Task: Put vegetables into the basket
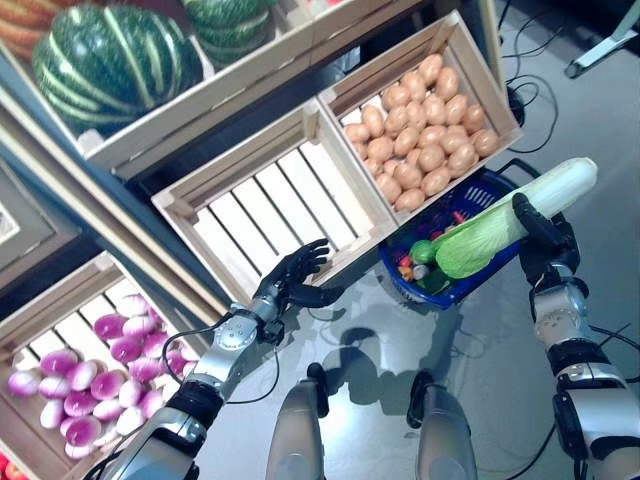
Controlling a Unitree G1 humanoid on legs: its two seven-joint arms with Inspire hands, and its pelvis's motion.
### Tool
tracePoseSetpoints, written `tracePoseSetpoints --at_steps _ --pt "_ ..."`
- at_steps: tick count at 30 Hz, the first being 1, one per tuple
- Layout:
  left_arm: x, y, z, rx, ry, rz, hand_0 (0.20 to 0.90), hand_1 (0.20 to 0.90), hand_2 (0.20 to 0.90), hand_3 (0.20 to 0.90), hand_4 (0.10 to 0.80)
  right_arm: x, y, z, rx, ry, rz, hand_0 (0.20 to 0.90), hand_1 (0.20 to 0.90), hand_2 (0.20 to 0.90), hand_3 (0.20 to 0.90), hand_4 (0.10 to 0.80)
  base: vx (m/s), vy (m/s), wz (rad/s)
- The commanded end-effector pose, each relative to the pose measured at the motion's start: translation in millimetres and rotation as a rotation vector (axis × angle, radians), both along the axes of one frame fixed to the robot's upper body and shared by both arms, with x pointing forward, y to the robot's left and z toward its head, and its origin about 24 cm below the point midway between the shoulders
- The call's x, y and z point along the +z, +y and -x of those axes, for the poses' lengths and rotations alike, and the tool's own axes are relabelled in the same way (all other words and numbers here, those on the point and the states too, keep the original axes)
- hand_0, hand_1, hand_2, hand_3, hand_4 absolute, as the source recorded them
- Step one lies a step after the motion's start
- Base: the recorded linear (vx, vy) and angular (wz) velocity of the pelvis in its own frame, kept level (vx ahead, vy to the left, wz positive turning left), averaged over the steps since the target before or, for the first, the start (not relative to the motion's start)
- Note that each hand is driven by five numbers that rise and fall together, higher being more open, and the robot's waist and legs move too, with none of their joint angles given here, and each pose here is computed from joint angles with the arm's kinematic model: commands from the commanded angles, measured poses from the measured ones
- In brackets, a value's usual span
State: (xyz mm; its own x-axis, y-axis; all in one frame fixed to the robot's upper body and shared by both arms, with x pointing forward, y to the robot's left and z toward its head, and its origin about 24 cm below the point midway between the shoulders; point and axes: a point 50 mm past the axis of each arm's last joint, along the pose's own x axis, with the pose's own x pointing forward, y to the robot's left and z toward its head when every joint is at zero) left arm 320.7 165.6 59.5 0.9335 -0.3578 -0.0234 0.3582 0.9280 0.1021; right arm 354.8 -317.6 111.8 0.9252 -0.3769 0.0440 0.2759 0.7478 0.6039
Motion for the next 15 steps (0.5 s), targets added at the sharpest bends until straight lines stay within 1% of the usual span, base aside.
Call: tracePoseSetpoints --at_steps 1,7,10,11,12,13,15 --pt "45 -4 -8 -0.013 -0.185 0.092 0.9 0.9 0.9 0.9 0.8 64 -23 -3 -0.115 -0.207 0.056 0.3 0.3 0.3 0.3 0.4 -0.137 0.087 0.26" --pt "66 -15 -15 -0.008 -0.234 0.176 0.9 0.9 0.9 0.9 0.8 98 -23 -15 -0.119 -0.199 0.092 0.3 0.3 0.3 0.3 0.4 -0.121 0.088 0.13" --pt "79 -17 -18 -0.017 -0.274 0.198 0.9 0.9 0.9 0.9 0.8 110 -18 -21 -0.108 -0.189 0.096 0.3 0.3 0.3 0.3 0.4 -0.098 0.014 0.09" --pt "85 -18 -19 -0.022 -0.29 0.203 0.9 0.9 0.9 0.9 0.8 114 -17 -22 -0.11 -0.19 0.097 0.822 0.822 0.822 0.822 0.748 -0.152 -0.009 0.05" --pt "87 -18 -19 -0.026 -0.296 0.203 0.9 0.9 0.9 0.9 0.8 114 -17 -22 -0.112 -0.19 0.096 0.822 0.822 0.822 0.822 0.748 -0.136 -0.007 0.01" --pt "92 -20 -20 -0.031 -0.312 0.209 0.9 0.9 0.9 0.9 0.8 114 -17 -23 -0.116 -0.186 0.093 0.9 0.9 0.9 0.9 0.8 -0.112 -0.006 0.03" --pt "98 -20 -22 -0.031 -0.329 0.218 0.9 0.9 0.9 0.9 0.8 116 -16 -24 -0.123 -0.181 0.095 0.9 0.9 0.9 0.9 0.8 -0.104 0.004 0.09"
